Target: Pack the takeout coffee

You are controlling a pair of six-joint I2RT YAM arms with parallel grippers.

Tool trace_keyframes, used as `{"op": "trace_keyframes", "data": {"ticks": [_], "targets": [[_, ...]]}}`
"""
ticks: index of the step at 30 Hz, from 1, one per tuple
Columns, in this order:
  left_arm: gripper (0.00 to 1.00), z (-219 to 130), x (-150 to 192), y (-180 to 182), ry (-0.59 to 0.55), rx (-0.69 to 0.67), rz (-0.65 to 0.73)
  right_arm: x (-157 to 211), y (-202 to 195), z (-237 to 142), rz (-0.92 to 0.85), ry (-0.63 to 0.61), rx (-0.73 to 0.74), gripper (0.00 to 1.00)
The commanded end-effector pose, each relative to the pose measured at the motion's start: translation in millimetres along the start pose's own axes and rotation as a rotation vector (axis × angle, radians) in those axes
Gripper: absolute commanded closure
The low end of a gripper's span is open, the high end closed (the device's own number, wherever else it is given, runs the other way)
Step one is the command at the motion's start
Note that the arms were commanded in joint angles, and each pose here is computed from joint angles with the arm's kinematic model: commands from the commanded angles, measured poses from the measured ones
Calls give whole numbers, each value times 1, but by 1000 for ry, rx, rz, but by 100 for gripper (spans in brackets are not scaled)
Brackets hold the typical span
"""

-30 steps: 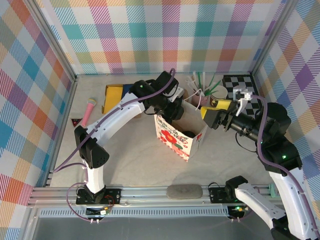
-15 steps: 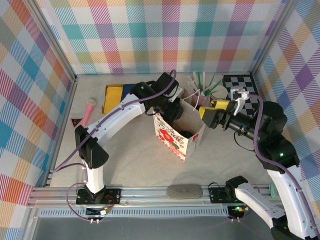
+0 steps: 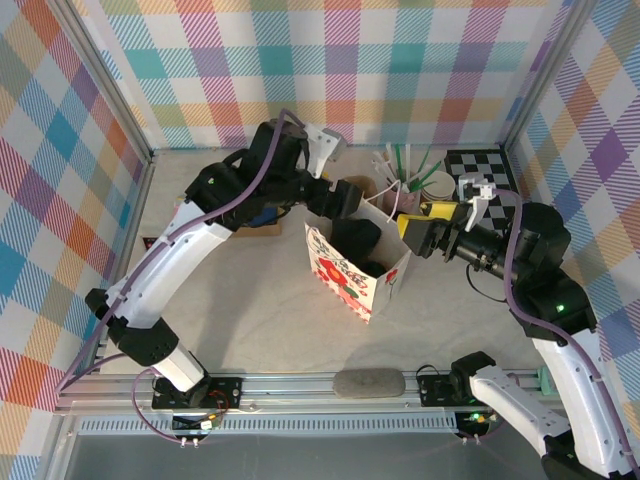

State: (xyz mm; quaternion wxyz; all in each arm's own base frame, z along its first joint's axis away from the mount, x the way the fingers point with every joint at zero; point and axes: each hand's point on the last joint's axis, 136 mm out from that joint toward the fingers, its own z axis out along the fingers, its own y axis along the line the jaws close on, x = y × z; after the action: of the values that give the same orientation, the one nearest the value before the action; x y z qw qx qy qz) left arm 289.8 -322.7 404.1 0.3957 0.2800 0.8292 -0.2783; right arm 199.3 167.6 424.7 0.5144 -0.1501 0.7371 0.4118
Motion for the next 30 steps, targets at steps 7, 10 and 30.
{"op": "trace_keyframes", "data": {"ticks": [7, 10, 30], "targets": [[15, 10, 7, 9, 16, -33, -23, 2, -8, 0, -15, 8, 41, 16], [15, 9, 6, 16, -5, -55, -50, 8, -17, 4, 3, 44, 84, 15], [14, -62, 65, 124, -262, -208, -573, 69, -150, 12, 138, 351, 704, 16]]}}
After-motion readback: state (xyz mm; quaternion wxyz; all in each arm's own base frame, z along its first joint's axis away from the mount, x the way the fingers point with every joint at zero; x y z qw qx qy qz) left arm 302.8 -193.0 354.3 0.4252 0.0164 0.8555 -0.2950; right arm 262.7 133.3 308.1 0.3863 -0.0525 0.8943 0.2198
